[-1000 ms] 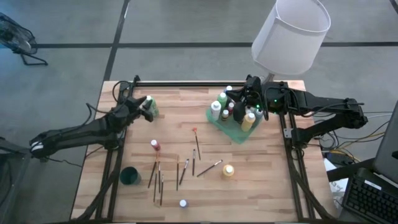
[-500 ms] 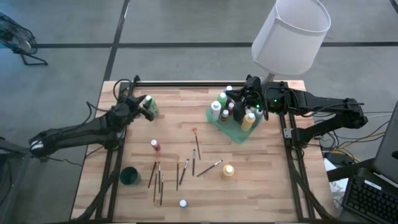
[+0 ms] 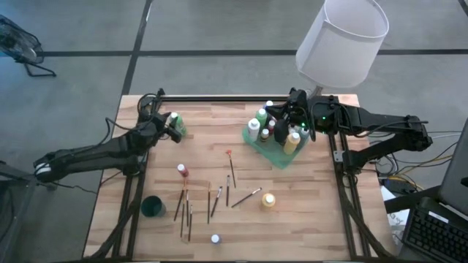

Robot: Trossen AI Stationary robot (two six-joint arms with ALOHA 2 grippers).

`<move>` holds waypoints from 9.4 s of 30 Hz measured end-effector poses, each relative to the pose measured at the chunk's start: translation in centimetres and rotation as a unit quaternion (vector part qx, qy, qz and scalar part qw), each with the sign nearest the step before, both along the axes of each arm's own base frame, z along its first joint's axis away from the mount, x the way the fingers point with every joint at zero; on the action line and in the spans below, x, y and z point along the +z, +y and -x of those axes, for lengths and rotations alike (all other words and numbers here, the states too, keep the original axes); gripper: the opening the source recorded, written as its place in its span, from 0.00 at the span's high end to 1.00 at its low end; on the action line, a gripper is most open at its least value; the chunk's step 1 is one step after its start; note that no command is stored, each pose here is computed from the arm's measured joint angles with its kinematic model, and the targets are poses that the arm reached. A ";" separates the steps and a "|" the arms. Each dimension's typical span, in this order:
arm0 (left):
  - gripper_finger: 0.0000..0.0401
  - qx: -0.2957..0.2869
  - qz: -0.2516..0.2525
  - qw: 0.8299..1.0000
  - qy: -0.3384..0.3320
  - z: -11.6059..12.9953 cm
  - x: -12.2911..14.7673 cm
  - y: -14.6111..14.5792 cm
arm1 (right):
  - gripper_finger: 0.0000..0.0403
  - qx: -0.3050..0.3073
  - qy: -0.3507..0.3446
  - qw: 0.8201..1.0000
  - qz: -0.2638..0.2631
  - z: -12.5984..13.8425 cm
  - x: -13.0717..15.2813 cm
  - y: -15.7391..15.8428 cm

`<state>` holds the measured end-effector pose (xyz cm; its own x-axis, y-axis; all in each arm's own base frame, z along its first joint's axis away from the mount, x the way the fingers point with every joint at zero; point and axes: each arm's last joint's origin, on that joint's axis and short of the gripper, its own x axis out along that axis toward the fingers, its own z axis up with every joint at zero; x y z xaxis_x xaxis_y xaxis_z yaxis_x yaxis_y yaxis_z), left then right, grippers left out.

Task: Pick & Place Paint Supplies
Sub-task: Put the big green paint bottle into the green bin

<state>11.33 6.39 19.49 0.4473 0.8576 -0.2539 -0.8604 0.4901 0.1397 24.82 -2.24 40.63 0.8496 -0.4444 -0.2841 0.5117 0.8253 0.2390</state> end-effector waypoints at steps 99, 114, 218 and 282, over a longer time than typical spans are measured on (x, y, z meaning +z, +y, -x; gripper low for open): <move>0.20 0.033 -0.019 0.997 -0.069 -0.8 -2.2 0.9 | 0.98 -0.007 0.001 1.000 -0.003 0.0 0.0 -0.3; 0.52 0.033 -0.019 0.997 -0.070 -0.8 -2.2 0.9 | 0.98 -0.007 0.000 1.000 -0.003 0.0 0.0 -0.3; 0.53 -0.013 -0.028 0.996 -0.080 -1.7 -2.7 1.6 | 0.98 -0.012 0.002 1.000 -0.003 0.1 -0.1 -0.3; 0.68 -0.213 -0.004 0.970 -0.119 -4.1 2.1 1.5 | 0.98 -0.012 0.002 1.000 -0.005 0.1 -0.1 -0.3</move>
<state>15.48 7.90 21.58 0.8065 0.5838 -0.0933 -0.5885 0.8079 -0.0322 24.76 -2.53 40.52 0.8373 -0.4618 -0.2927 0.5325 0.8101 0.2451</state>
